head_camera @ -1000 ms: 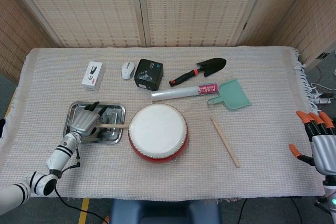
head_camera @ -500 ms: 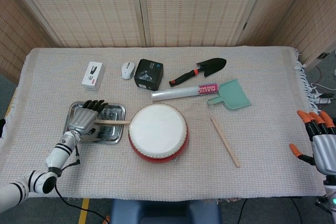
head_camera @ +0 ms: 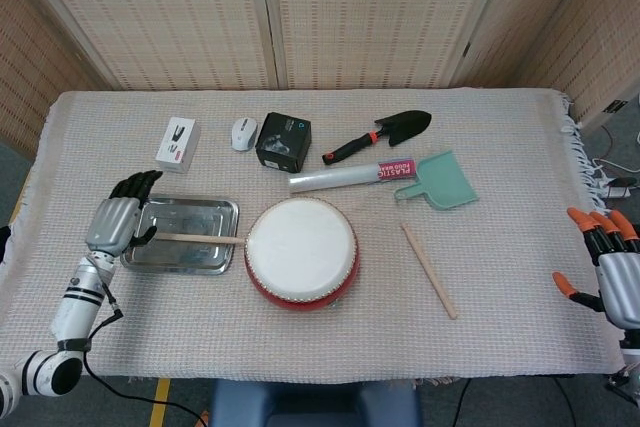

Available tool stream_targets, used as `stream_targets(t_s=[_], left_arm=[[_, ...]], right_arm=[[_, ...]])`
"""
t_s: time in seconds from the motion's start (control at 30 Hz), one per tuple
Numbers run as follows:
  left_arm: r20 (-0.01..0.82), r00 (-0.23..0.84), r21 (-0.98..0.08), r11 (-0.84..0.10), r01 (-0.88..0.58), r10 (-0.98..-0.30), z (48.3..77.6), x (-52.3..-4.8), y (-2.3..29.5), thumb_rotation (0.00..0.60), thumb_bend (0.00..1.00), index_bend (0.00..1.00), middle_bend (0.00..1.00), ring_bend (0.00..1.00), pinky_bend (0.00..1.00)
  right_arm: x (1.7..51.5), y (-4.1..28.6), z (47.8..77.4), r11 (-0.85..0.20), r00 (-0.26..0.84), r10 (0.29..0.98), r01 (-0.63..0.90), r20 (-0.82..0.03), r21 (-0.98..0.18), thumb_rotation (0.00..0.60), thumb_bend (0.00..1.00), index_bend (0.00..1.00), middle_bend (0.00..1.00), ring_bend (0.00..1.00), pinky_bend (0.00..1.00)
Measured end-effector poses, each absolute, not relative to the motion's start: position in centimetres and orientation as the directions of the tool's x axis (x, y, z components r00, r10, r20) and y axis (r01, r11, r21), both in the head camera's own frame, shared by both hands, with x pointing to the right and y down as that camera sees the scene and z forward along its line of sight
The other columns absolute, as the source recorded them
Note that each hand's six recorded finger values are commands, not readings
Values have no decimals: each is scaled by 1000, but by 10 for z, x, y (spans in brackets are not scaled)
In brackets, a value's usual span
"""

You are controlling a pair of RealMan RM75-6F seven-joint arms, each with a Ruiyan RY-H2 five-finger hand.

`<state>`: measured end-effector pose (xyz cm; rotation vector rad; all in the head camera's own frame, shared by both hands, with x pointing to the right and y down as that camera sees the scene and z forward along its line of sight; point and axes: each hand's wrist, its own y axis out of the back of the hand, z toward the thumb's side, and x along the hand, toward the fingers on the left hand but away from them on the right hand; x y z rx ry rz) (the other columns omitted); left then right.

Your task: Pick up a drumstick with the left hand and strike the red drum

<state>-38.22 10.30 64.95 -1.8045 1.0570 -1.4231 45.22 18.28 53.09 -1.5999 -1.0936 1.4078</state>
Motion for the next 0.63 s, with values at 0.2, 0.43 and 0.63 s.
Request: stream_targets(t_s=[0.2,0.43,0.63], left_arm=[[408,-1,-893,-399,-207,-913,612,-420,129,600,304,122,95,48,102],[411,-94,-905,-394,-160,-907,588,-451,184,600,304,136,104,48,72],[414,-113,-909,-404,-99,-903,574,-458,217,600,304,136,104,48,72]], right_arm=[[458,181,530,-384,48,923,152,-381,-911,600,247,102,132,0,34],[456,189,534,-393,59,919,160,-389,-905,600,247,103,132,0,34],[453,195,532,-375,52,927,134,-371,-917,600,248,103,132,0,33]])
